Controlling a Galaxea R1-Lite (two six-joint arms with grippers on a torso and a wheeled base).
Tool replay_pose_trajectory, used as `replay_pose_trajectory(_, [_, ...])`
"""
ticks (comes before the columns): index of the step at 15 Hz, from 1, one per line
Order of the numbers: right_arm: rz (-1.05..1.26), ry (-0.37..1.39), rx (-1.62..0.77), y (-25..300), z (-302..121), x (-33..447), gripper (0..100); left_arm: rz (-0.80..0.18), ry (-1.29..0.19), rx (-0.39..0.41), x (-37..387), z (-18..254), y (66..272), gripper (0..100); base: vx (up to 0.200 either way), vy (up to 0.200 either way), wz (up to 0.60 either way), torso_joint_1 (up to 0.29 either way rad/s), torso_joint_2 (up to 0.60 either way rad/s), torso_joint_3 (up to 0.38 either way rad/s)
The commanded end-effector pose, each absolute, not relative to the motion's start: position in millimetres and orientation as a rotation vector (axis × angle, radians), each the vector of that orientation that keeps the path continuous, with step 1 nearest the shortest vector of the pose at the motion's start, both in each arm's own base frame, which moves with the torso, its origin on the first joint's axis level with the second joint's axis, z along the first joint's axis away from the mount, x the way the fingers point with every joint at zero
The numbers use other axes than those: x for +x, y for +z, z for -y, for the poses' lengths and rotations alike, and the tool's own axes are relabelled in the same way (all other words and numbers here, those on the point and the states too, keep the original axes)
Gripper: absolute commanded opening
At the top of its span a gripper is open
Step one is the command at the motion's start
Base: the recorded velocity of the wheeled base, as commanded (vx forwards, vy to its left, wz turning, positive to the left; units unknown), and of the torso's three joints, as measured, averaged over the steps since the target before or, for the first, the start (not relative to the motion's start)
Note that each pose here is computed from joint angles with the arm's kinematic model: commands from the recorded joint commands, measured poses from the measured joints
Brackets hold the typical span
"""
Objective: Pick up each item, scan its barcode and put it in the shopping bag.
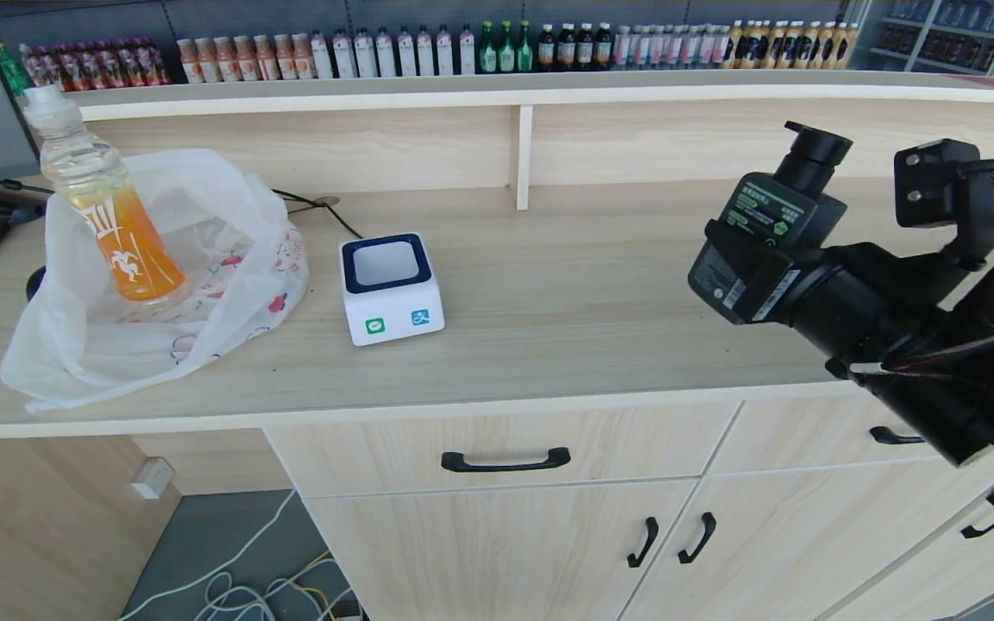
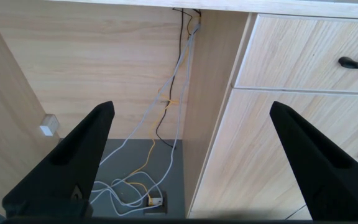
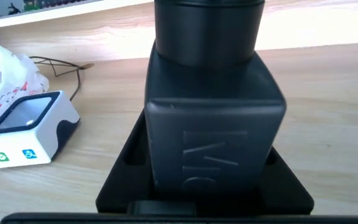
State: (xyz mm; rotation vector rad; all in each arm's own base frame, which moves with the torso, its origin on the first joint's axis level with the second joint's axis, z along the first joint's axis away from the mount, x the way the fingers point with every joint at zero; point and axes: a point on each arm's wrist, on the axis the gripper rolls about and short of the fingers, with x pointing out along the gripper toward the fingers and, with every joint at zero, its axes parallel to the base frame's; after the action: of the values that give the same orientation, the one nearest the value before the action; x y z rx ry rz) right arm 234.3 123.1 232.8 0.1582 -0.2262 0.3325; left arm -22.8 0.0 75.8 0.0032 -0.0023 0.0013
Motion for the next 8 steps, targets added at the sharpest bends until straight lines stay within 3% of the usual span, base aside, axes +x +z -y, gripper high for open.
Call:
replay_pose_trajectory(1, [0.260,0.345,0.212,239,-100,190,0,0.003,0.002,0.003,-23,0,76,100,0.000,0.000,0.00,0.000,0.00,0.000])
replay_pose_trajectory(8, [0.264,0.438,0.344,246,-99,181,0,0.003,0.002,0.003,-23,0,76,100,0.000,0.000,0.00,0.000,0.00,0.000])
